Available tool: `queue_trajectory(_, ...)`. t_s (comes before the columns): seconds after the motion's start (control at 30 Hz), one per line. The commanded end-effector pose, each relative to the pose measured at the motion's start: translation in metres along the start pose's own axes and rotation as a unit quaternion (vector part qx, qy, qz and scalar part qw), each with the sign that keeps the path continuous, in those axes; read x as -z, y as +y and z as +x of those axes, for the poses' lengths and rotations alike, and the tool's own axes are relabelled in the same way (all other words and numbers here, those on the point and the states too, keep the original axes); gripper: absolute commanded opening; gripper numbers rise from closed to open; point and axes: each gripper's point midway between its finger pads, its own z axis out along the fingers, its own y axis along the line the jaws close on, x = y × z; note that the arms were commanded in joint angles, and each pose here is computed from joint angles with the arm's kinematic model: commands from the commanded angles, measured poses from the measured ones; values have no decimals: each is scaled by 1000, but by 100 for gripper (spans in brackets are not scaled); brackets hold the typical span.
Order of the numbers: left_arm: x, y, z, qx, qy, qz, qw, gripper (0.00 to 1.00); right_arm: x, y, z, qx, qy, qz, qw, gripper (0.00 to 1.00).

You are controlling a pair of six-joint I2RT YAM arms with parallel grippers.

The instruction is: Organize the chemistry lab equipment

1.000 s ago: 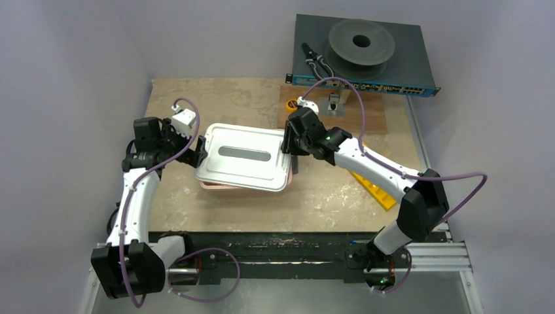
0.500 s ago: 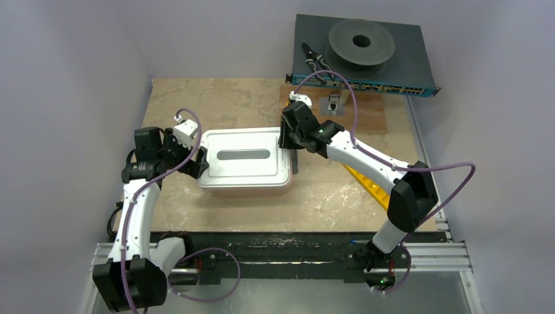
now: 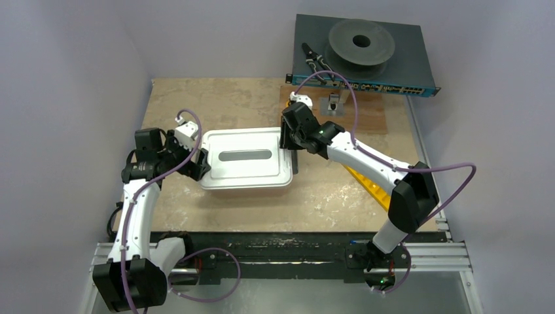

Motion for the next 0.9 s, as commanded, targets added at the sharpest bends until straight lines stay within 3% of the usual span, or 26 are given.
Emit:
queue_trajectory(0.0,2,4,-11,-19,-19,-9,1000,100,6,-11,-4,9,-12,15,1000,40)
queue_trajectory(0.13,10,8,-28,-27,-30,-17,999,100,-3,-19,7,17,3,33,999,48)
queue_trajectory(0.33,26,16,-58,-37,-45,-35,998,100,6,-26,-1,22,-12,42,999,49)
queue_trajectory(0.5,36,20,-75,-34,-60,-47,997,100,36,-16,-32,17,-50,19,998,48)
queue_trajectory(0.67,27,29,-70,-26,-52,-59,997,100,47,4,-56,9,-85,-22,996,34)
queue_trajectory(0.87,10,49,-58,-27,-44,-93,994,100,28,21,-54,11,-72,-50,996,16)
